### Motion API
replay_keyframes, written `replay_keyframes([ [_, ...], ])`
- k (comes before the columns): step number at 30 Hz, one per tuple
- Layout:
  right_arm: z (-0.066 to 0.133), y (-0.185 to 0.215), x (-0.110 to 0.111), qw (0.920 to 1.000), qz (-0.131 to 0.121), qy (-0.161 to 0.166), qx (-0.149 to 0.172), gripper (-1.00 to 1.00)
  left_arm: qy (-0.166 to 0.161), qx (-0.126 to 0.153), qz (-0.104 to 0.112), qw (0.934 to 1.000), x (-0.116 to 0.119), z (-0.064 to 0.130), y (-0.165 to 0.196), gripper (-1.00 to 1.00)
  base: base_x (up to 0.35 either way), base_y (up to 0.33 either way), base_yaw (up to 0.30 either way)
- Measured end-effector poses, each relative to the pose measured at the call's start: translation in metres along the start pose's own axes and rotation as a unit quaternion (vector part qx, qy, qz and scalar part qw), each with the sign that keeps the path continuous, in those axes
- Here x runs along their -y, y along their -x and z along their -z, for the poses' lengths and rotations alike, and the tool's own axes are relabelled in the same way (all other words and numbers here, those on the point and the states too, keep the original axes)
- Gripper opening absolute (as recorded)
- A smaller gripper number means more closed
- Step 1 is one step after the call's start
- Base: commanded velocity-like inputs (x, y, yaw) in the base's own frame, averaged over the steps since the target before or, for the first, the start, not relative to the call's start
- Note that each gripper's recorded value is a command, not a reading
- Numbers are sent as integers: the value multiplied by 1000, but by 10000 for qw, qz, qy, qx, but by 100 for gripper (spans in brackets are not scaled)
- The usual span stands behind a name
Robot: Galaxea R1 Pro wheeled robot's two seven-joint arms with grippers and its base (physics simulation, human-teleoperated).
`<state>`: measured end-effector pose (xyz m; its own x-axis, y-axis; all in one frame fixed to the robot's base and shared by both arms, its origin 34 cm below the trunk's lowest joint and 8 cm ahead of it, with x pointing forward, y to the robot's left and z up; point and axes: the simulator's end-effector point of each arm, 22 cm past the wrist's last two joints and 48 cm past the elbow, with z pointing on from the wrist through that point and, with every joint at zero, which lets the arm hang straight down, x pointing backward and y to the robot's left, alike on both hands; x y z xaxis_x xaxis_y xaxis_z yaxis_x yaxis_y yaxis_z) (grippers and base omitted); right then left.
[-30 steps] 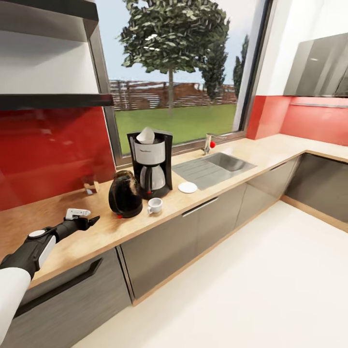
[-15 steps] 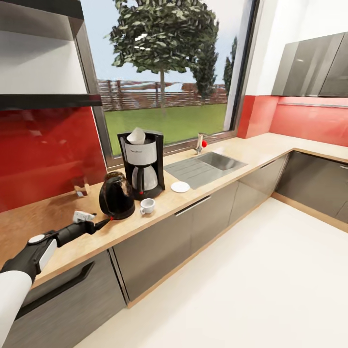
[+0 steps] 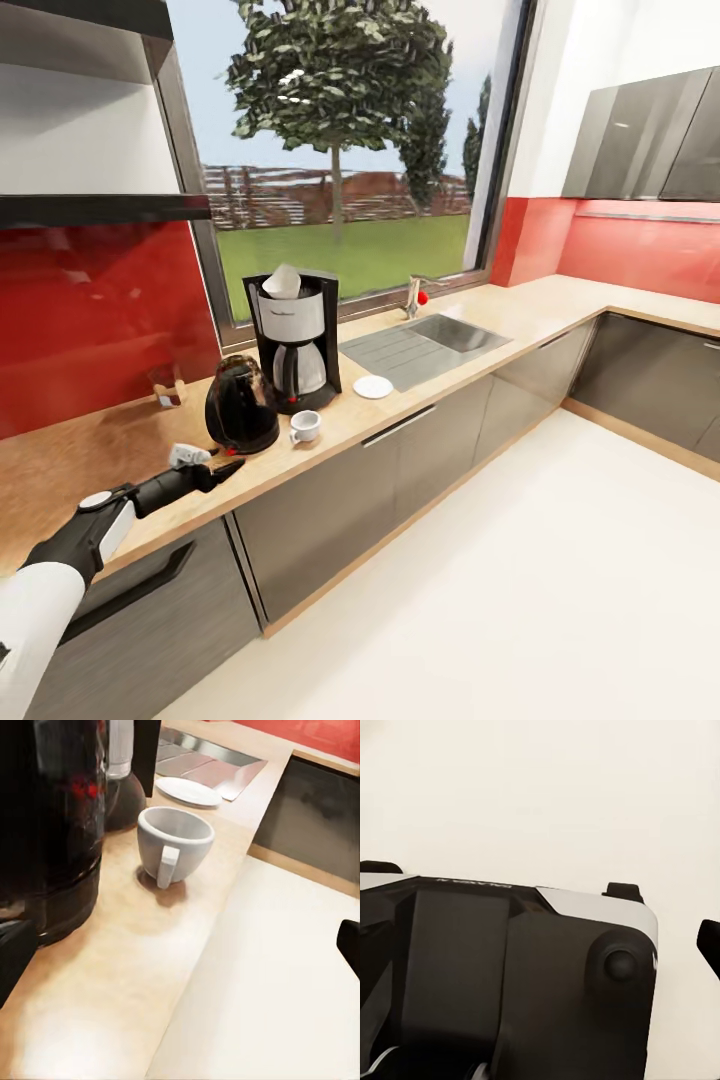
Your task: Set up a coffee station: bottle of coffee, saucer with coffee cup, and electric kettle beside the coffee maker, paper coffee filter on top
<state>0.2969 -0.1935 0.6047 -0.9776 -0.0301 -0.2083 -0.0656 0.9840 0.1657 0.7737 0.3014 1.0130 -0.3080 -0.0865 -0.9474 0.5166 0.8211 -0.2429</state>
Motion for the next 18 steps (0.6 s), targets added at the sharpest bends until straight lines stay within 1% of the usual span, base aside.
replay_keyframes([
  [4,0,0,0,10000,1,1,1,100,-154,-54,49,9999,17,-12,-8,100,0,0,0],
  [6,0,0,0,10000,0,1,2,100,-295,-98,64,9995,33,-22,-13,100,0,0,0],
  [10,0,0,0,10000,2,0,0,100,-802,-314,55,9963,88,-53,-34,100,0,0,0],
  [11,0,0,0,10000,-1,0,2,100,-969,-423,94,9944,108,-63,-45,100,0,0,0],
  [12,0,1,0,10000,-2,0,3,100,-1078,-493,162,9928,123,-69,-54,100,0,0,0],
  [15,0,0,0,10000,-2,0,2,100,-1396,-746,566,9858,177,-90,-92,100,0,0,0],
  [17,0,0,0,10000,-2,1,2,100,-1554,-845,768,9812,207,-98,-109,100,0,0,0],
  [18,0,0,0,10000,-2,0,0,100,-1649,-924,901,9778,226,-102,-122,100,0,0,0],
])
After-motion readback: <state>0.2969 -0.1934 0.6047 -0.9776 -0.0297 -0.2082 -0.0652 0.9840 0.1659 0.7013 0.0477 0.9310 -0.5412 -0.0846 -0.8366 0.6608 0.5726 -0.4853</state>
